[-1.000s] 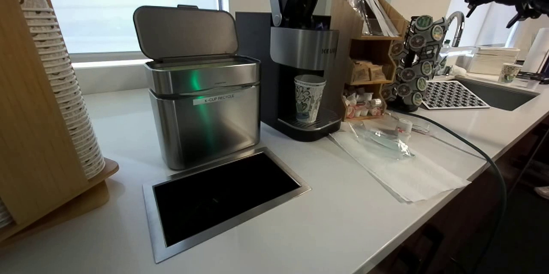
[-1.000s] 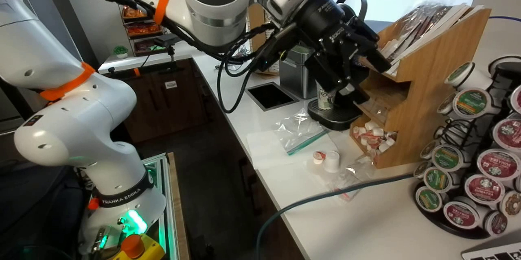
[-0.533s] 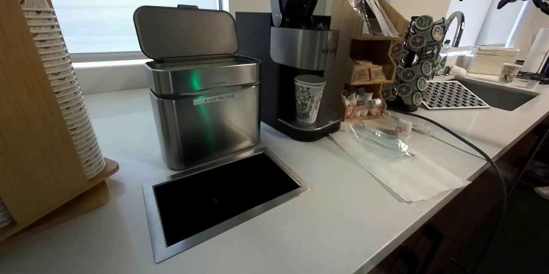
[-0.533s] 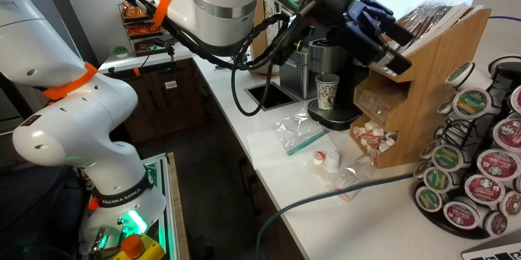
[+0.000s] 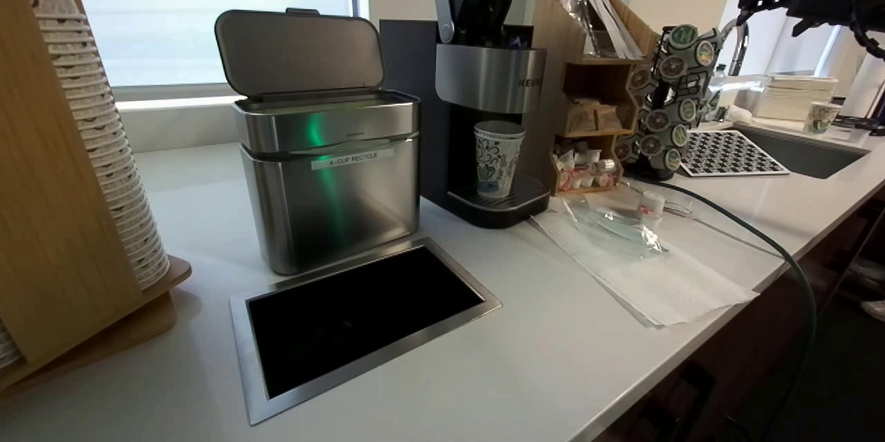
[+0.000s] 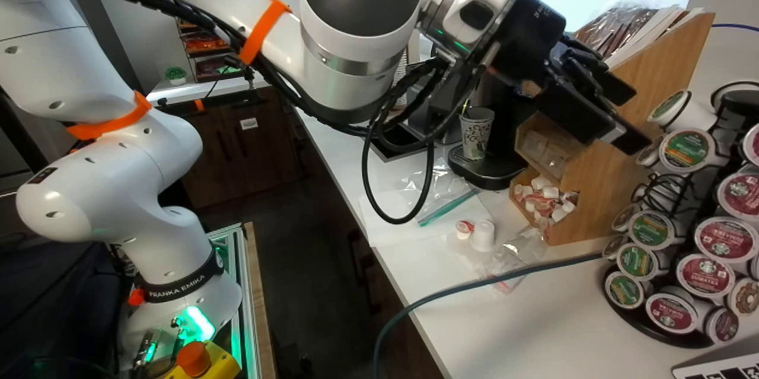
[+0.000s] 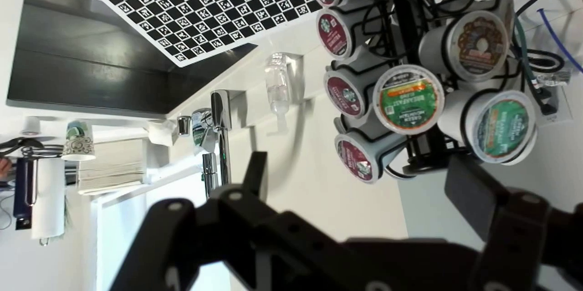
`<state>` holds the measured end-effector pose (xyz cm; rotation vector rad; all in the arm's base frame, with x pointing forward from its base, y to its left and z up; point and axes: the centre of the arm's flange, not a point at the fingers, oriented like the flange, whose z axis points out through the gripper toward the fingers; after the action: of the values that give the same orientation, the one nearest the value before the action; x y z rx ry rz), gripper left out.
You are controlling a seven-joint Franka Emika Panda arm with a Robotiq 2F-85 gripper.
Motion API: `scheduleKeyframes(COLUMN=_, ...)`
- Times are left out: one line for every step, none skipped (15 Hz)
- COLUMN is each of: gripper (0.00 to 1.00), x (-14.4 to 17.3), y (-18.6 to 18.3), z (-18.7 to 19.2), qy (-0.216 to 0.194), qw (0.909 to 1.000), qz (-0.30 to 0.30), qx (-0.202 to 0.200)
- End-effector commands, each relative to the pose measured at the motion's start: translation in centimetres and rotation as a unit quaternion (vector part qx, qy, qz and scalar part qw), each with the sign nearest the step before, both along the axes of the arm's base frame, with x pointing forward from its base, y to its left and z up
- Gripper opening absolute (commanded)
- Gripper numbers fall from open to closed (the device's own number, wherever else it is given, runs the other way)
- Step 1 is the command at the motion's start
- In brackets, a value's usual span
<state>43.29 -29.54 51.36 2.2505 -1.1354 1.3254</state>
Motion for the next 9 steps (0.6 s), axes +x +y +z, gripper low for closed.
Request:
scheduleKeyframes(gripper=1.0, x=0.1, y=0.0, z=0.1, qy=0.0, qw=1.0, qz=0.001, qx=-0.001)
scheduleKeyframes(gripper=1.0, x=0.2, y=0.0, z=0.2, qy=-0.001, qw=1.0, qz=0.001, qx=-0.001)
scheduleKeyframes(gripper=1.0, x=0.6, y=0.1, z=0.2, qy=-0.002, qw=1.0, qz=-0.004, qx=-0.002)
scheduleKeyframes(gripper=1.0, x=1.3, y=0.3, z=0.1, qy=0.0, qw=1.0, qz=-0.008, qx=0.0)
scheduleKeyframes(gripper=1.0, x=1.7, y=0.4, z=0.1, qy=0.001, qw=0.9999, qz=-0.01, qx=-0.001)
scheduleKeyframes(gripper=1.0, x=2.2, y=0.6, z=0.1, qy=0.005, qw=0.9999, qz=-0.011, qx=0.0)
scheduleKeyframes(gripper=1.0, x=2.6, y=0.9, z=0.2, qy=0.006, qw=0.9999, qz=-0.012, qx=-0.002)
scheduleKeyframes(gripper=1.0, x=3.1, y=1.1, z=0.3, qy=0.008, qw=0.9999, qz=-0.013, qx=-0.004)
scheduleKeyframes(gripper=1.0, x=3.6, y=1.4, z=0.4, qy=0.013, qw=0.9998, qz=-0.014, qx=-0.005)
